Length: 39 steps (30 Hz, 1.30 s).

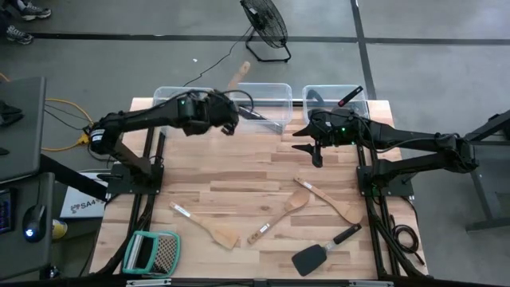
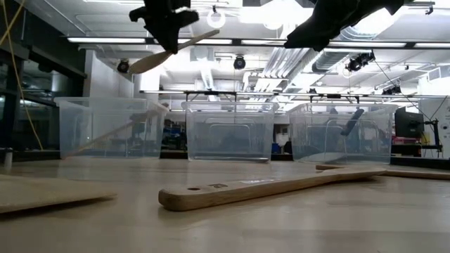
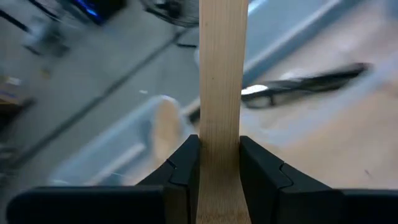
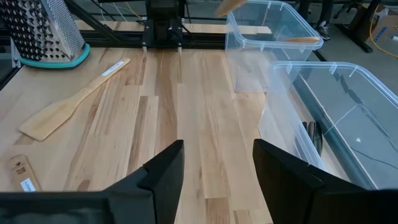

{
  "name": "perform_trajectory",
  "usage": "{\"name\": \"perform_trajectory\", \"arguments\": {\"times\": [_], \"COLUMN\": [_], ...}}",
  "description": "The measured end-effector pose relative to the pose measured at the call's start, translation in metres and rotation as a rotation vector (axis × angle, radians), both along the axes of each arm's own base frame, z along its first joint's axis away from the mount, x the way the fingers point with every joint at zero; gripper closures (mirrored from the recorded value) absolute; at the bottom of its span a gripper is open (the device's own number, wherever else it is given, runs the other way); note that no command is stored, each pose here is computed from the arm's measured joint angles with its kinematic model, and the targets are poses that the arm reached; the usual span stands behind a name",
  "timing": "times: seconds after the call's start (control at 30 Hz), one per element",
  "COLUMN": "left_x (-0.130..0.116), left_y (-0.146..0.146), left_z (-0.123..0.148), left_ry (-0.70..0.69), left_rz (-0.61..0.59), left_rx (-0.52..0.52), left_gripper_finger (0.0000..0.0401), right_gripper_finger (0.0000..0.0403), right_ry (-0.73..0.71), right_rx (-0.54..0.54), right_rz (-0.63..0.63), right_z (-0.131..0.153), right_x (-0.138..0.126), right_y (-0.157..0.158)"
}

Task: Pick & Place Kitchen Items
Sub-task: Put the brown wooden spoon into the left transparent bin

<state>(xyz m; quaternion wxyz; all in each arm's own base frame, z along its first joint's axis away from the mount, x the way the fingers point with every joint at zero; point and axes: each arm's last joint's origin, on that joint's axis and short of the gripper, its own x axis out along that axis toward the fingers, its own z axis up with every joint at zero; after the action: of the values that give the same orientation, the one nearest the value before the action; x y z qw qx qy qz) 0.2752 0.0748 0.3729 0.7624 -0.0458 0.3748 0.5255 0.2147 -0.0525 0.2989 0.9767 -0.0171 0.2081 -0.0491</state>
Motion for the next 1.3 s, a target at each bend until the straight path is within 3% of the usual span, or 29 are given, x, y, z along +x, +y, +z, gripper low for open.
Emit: {"name": "perform_trajectory", "arguments": {"times": [0.2, 0.67, 0.9, 1.3], "left_x": [-0.009, -0.027, -0.037, -0.058], "left_y": [0.030, 0.082, 0.090, 0.082], "left_z": [-0.002, -0.065, -0.097, -0.120], "left_ry": [0.132, 0.288, 0.318, 0.325], "left_rz": [0.054, 0.152, 0.168, 0.161], "left_rx": [0.084, 0.027, 0.017, 0.010], "left_gripper_finger": [0.0319, 0.0319, 0.0319, 0.0319], "right_gripper_finger": [0.0219, 0.0219, 0.0219, 0.0219], "right_ry": [0.000, 0.000, 0.000, 0.000], "right_rx": [0.000, 0.000, 0.000, 0.000], "right_rz": [0.000, 0.000, 0.000, 0.000], "right_z": [0.000, 0.000, 0.000, 0.000], "right_x": [0.000, 0.000, 0.000, 0.000], "right_y": [0.000, 0.000, 0.000, 0.000]}}
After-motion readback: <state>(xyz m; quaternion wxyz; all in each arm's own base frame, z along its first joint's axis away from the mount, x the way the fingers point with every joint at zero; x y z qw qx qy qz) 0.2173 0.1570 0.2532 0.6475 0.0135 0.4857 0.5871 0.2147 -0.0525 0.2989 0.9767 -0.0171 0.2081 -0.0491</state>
